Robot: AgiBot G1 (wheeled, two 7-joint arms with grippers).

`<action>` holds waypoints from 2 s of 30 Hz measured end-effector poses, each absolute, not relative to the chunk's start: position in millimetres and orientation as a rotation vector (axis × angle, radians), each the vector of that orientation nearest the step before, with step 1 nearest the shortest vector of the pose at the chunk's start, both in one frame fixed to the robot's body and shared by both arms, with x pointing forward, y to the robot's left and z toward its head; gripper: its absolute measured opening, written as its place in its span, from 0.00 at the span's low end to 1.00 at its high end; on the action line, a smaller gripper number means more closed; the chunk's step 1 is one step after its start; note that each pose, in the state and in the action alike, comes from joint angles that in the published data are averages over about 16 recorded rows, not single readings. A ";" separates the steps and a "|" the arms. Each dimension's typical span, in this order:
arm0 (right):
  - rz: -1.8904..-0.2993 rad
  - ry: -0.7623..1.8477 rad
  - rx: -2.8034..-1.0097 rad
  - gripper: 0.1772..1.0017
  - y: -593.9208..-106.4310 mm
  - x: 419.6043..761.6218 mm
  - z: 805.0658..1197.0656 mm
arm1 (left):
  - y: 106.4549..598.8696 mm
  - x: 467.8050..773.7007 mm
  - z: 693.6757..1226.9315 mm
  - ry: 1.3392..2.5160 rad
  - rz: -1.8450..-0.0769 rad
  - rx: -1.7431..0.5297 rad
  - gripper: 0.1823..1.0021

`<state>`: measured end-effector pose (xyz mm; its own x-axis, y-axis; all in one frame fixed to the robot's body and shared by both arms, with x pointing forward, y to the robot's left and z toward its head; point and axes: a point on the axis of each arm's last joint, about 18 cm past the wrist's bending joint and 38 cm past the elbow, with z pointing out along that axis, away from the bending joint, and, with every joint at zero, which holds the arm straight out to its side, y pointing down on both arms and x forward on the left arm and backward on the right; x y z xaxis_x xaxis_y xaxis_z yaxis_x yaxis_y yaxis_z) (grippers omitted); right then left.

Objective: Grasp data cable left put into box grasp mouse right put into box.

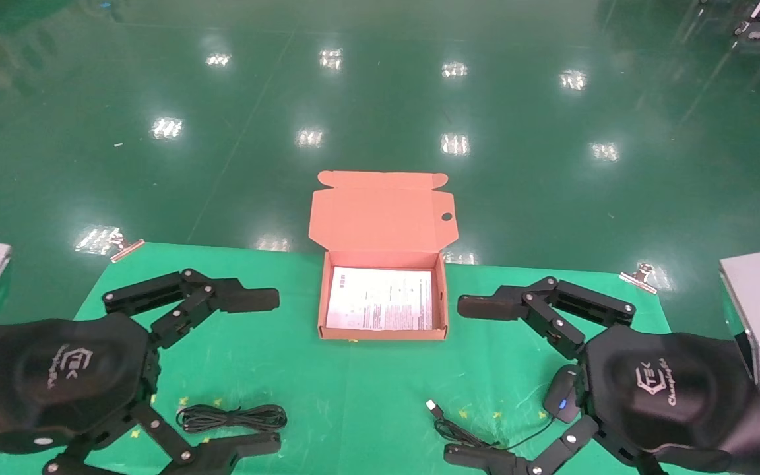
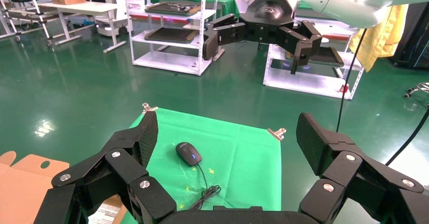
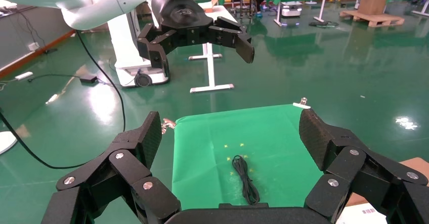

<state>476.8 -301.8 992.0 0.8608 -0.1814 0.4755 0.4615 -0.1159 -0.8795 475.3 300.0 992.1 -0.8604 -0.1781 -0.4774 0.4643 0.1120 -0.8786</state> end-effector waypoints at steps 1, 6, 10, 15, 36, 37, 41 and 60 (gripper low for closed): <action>-0.554 -0.225 -1.599 1.00 -301.8 476.8 992.0 | 300.0 475.3 992.1 1.925 -1.799 0.277 1.00; -0.554 -0.225 -1.599 1.00 -301.8 476.8 992.0 | 300.0 475.3 992.1 1.925 -1.799 0.277 1.00; -0.554 -0.225 -1.599 1.00 -301.8 476.7 992.0 | 299.9 475.8 992.1 1.924 -1.798 0.276 1.00; -0.553 -0.225 -1.598 1.00 -301.8 476.8 992.0 | 299.9 475.8 991.2 1.932 -1.787 0.278 1.00; -0.818 -0.448 -1.960 1.00 -300.3 501.9 969.3 | 283.0 507.6 961.6 2.263 -1.396 0.251 1.00; -0.842 -0.474 -1.993 1.00 -300.6 505.4 967.6 | 281.8 511.1 959.1 2.288 -1.356 0.249 1.00; -0.930 -0.586 -2.128 1.00 -302.2 521.6 959.2 | 277.5 526.2 948.9 2.381 -1.187 0.239 1.00; -1.138 -0.840 -2.589 1.00 -298.1 599.6 908.3 | 274.6 611.9 896.8 2.549 -0.478 0.139 1.00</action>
<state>599.6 -298.1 908.3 0.5445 0.4216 0.7251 0.5684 -0.8212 0.0507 611.9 274.6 896.8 -0.8501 0.0018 -0.5266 0.1925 0.9319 -0.3075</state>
